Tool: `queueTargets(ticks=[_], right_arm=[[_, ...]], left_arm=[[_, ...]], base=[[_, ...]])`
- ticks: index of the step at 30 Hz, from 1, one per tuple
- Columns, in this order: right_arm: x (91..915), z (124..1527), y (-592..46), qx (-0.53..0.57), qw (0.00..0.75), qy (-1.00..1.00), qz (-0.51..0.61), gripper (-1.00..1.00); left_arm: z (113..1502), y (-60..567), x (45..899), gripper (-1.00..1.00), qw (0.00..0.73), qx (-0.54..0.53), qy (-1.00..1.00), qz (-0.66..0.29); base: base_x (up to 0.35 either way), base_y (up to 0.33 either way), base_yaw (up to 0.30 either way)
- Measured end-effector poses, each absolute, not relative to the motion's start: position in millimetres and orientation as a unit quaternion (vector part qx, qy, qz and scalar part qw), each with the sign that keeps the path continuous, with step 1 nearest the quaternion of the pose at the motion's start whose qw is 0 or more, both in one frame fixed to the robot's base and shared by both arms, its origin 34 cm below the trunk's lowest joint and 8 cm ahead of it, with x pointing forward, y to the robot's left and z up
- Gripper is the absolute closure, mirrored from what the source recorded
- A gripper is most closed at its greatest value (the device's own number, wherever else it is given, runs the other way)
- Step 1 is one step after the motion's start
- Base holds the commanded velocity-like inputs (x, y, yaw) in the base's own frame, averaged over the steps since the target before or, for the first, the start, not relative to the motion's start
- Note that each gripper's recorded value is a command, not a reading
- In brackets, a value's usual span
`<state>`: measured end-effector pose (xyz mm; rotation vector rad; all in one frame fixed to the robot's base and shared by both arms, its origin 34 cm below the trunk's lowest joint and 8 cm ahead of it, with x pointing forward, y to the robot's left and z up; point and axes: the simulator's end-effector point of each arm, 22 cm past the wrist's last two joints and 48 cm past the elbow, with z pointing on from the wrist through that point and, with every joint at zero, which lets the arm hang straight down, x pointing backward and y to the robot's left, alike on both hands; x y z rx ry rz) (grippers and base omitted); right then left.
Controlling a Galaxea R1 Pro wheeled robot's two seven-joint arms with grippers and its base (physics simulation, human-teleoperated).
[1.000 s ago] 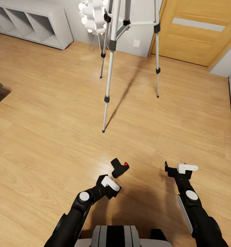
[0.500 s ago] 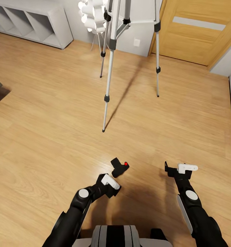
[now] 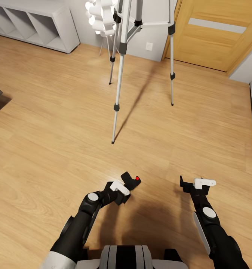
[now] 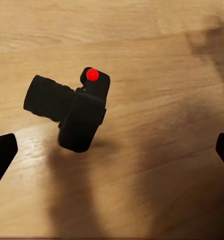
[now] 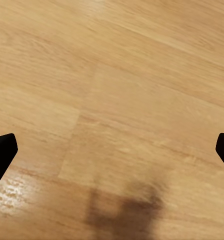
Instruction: Attach the digital camera to the camera tripod in the bedroom.
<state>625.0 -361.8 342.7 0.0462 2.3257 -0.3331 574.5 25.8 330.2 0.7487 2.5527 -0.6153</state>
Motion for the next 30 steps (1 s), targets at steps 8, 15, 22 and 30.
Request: queueTargets(ticks=[8, 15, 22, 30], right_arm=[[625, 343, -362, 0.018, 0.386, 0.913, -0.131, -1.0], [625, 343, -362, 0.018, 0.386, 0.913, -0.131, -1.0], [626, 344, -361, 0.018, 0.387, 0.913, -0.131, -1.0], [625, 342, -362, 0.017, 0.385, 0.913, -0.131, -1.0]], left_arm=[[317, 31, 578, -1.0, 0.174, 0.266, 0.924, -0.212], [305, 30, 574, -1.0, 0.152, 0.271, 0.927, -0.212], [304, 14, 561, -1.0, 0.141, 0.298, 0.918, -0.221], [305, 3, 556, -1.0, 0.141, 0.313, 0.911, -0.228]], base=[[0.0, 0.0, 0.0], [0.0, 0.0, 0.0], [0.0, 0.0, 0.0], [0.0, 0.0, 0.0]])
